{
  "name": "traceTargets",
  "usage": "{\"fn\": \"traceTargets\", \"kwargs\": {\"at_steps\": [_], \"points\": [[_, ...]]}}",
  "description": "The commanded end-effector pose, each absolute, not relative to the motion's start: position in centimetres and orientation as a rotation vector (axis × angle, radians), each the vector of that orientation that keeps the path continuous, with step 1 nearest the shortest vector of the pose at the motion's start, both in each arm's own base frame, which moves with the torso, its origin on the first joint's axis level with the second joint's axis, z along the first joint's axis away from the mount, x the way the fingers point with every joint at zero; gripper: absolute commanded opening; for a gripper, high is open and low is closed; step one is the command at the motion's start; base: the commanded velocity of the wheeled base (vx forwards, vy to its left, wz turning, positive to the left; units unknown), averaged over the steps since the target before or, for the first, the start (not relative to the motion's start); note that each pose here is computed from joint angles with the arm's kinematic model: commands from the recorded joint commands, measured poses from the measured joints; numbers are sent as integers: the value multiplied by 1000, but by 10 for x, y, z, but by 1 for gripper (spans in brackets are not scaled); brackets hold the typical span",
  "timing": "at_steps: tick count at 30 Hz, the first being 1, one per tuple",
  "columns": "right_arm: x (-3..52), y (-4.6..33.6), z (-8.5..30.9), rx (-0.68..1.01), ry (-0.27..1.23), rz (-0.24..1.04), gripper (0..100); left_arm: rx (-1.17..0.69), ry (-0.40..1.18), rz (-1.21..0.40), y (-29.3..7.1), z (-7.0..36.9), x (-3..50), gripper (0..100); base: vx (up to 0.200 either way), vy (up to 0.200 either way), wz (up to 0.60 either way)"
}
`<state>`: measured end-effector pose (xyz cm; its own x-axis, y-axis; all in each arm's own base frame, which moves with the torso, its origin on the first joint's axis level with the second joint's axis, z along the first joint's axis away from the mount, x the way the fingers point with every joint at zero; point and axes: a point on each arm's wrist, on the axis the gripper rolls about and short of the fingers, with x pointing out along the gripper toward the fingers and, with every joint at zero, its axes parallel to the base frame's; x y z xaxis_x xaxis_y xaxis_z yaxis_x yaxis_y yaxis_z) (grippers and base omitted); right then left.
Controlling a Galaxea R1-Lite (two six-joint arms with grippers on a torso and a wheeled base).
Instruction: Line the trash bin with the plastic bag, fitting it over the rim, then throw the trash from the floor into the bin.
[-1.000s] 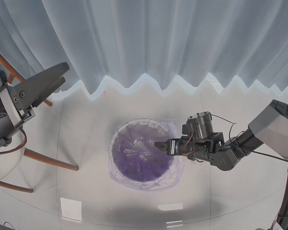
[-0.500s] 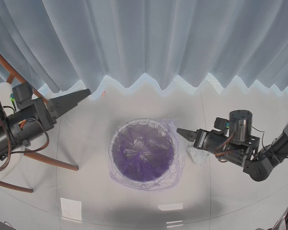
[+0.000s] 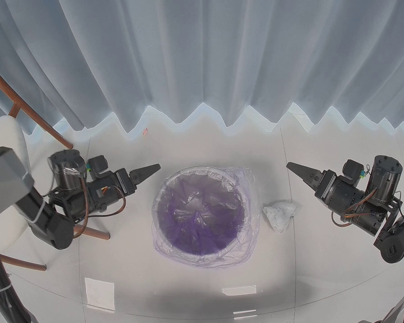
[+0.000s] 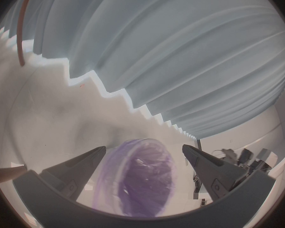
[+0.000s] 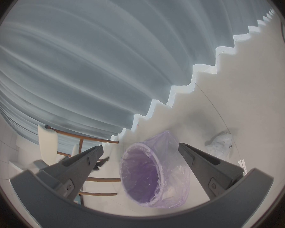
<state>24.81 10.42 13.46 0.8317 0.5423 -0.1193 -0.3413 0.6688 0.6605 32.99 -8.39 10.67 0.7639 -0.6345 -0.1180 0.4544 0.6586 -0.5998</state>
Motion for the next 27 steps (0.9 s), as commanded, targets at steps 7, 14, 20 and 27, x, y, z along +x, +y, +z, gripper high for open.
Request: {"fn": "traceTargets", "kwargs": {"at_steps": [7, 14, 20, 27], "points": [[234, 84, 149, 749, 245, 540, 100, -711, 419, -486, -61, -24, 389, 100, 0, 0, 0], [235, 84, 146, 747, 259, 536, 100, -710, 425, -485, -62, -28, 388, 100, 0, 0, 0], [235, 85, 145, 748, 263, 534, 100, -706, 445, -488, -66, -37, 386, 100, 0, 0, 0], [235, 85, 144, 748, 267, 534, 100, -700, 422, -497, -65, -34, 385, 100, 0, 0, 0]]}}
